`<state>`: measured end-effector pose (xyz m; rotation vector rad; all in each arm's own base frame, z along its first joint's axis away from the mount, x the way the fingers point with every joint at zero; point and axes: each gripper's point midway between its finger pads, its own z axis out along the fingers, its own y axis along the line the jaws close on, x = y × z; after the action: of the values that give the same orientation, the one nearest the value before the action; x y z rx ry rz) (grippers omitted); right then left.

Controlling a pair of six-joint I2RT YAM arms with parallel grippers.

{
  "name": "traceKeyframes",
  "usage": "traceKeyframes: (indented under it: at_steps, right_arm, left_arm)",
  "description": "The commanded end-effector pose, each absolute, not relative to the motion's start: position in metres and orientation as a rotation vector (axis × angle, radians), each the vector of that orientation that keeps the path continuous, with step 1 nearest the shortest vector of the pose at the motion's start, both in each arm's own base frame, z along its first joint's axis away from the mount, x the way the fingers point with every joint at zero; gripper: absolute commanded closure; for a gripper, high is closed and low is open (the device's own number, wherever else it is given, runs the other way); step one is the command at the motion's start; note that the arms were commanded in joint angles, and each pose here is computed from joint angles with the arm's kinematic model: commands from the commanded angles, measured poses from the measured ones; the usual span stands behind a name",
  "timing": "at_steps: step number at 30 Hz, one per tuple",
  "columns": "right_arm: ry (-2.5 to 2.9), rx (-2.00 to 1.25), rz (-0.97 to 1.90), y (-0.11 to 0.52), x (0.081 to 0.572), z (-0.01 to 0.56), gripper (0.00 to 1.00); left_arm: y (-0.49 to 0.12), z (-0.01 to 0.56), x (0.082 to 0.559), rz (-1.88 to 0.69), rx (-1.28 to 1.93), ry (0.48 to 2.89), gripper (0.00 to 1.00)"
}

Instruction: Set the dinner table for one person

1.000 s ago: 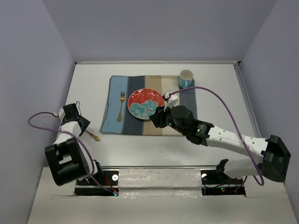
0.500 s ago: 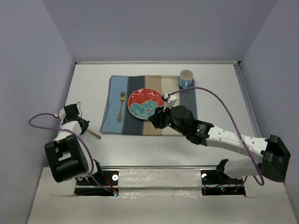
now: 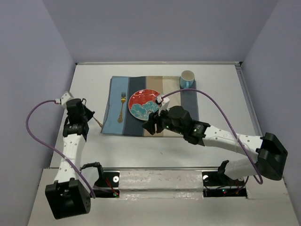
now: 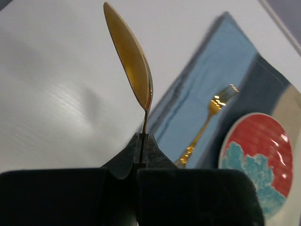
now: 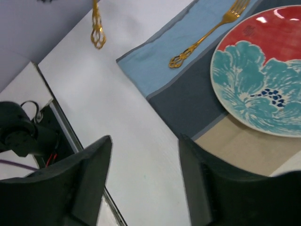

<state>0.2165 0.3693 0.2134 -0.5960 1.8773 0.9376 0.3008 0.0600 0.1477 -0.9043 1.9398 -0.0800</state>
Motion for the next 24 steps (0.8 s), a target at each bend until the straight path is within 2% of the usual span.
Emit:
traceKeyframes:
  at_steps: [1, 5, 11, 15, 20, 24]
  right_arm:
    - [1.765, -0.754, 1.052, 0.398, 0.204, 0.238, 0.29]
    - [1.751, -0.811, 1.02, 0.409, 0.198, 0.237, 0.19]
    - [1.769, -0.763, 0.845, 0.403, 0.223, 0.229, 0.18]
    - [1.821, -0.763, 0.731, 0.403, 0.235, 0.215, 0.21]
    - [1.856, -0.665, 0.639, 0.407, 0.247, 0.204, 0.3]
    - [1.858, -0.598, 0.556, 0.406, 0.257, 0.201, 0.32]
  left_arm:
    - [0.001, 0.208, 0.321, -0.16, -0.636, 1.924, 1.0]
    - [-0.062, 0.203, 0.331, -0.306, -0.512, 2.011, 1.0]
    - [-0.13, 0.206, 0.33, -0.536, -0.409, 2.016, 1.0]
    - [-0.163, 0.204, 0.322, -0.653, -0.396, 2.016, 1.0]
    - [-0.182, 0.212, 0.319, -0.732, -0.434, 1.976, 1.0]
    - [-0.192, 0.207, 0.315, -0.759, -0.436, 1.976, 1.0]
